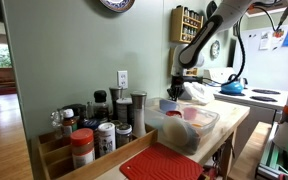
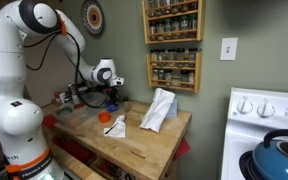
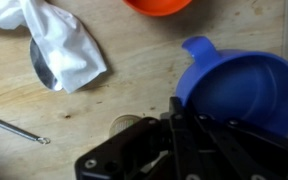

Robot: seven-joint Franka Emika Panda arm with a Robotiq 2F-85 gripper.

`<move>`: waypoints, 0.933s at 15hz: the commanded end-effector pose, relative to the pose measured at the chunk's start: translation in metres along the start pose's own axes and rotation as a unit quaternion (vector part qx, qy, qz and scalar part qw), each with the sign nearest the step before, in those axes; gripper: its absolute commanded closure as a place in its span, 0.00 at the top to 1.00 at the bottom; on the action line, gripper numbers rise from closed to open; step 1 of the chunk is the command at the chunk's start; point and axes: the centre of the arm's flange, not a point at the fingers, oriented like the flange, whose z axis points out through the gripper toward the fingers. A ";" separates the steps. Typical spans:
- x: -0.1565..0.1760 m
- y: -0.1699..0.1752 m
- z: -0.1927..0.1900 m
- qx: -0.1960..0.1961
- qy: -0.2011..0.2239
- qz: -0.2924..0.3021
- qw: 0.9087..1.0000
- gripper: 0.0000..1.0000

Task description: Put the blue cup and red cup inside the container

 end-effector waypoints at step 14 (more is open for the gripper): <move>-0.090 -0.109 -0.128 0.016 -0.100 -0.224 0.969 0.01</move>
